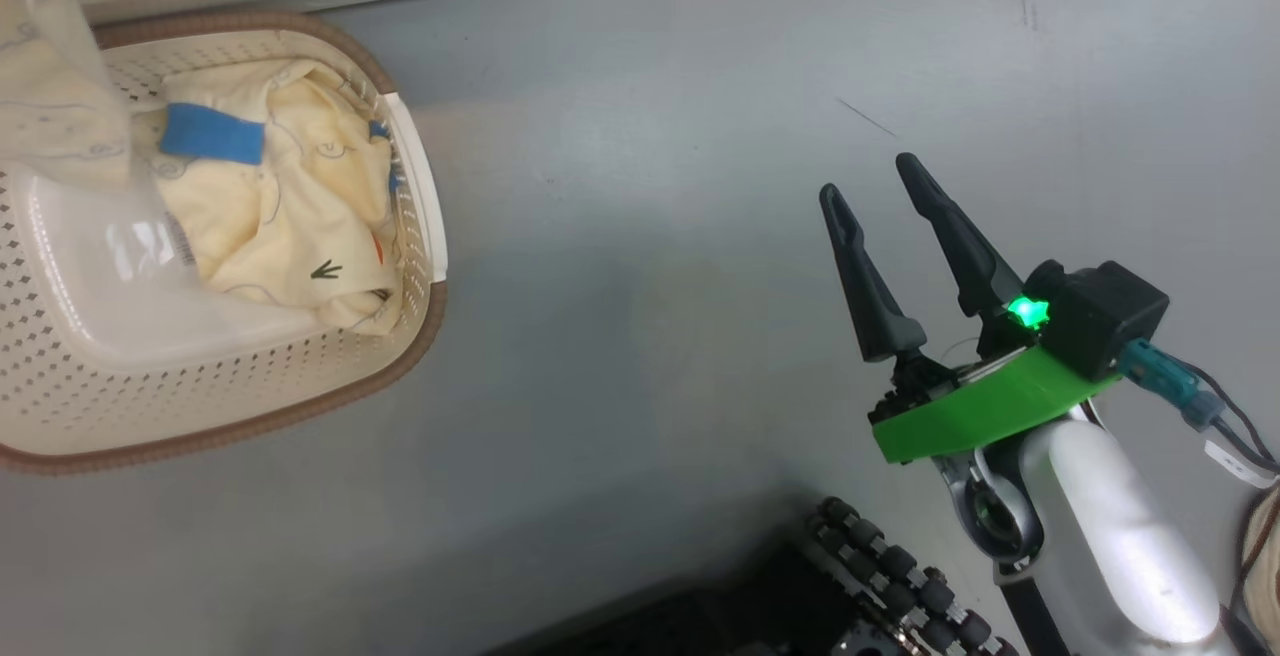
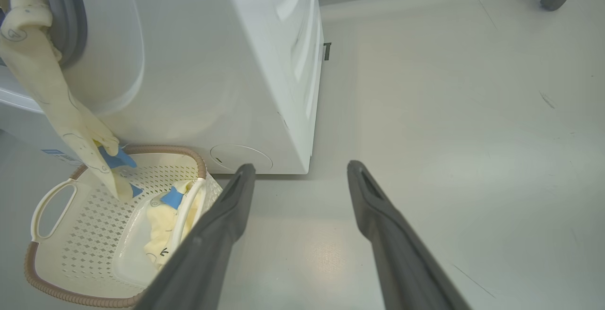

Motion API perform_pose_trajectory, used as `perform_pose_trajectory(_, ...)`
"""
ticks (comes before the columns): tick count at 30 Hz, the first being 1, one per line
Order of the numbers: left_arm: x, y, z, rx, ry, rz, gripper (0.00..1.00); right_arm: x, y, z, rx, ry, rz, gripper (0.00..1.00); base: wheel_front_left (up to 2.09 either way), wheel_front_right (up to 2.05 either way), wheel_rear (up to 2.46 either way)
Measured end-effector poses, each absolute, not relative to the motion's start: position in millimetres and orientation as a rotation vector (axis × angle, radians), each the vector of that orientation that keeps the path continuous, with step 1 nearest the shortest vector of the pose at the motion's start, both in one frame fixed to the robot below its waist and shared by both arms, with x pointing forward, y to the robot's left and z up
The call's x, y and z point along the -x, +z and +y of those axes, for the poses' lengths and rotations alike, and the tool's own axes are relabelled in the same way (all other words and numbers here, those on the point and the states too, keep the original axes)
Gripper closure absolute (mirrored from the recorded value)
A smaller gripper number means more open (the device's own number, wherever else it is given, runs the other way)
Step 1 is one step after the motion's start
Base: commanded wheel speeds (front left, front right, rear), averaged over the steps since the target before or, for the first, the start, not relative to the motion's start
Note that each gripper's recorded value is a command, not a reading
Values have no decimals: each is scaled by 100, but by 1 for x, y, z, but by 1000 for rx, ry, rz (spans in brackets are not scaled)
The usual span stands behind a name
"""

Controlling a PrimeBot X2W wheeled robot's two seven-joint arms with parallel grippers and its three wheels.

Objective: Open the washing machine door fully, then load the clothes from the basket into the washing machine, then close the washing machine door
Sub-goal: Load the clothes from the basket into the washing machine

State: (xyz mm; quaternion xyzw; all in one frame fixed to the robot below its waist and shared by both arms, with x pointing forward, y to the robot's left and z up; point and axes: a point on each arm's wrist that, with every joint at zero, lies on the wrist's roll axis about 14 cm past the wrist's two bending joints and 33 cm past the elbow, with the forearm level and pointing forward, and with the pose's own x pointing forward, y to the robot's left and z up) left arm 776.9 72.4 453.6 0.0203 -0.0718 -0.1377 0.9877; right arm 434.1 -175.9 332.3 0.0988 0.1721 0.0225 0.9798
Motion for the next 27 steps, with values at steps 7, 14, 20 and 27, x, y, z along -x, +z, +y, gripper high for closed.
perform_pose_trajectory(7, -773, 443, 79, -11, -256, -80, 0, -436, 337, -172, -210, 54, 334, 0, 0, 0, 0)
perform_pose_trajectory(14, -765, 442, 87, 3, -236, -51, 0, -440, 342, -170, -216, 63, 314, 0, 0, 0, 0)
perform_pose_trajectory(20, -746, 433, 89, 7, -238, -12, 0, -450, 353, -168, -217, 72, 274, 0, 0, 0, 0)
perform_pose_trajectory(27, -726, 438, 103, 38, -212, -6, 0, -456, 365, -162, -216, 92, 239, 0, 0, 0, 0)
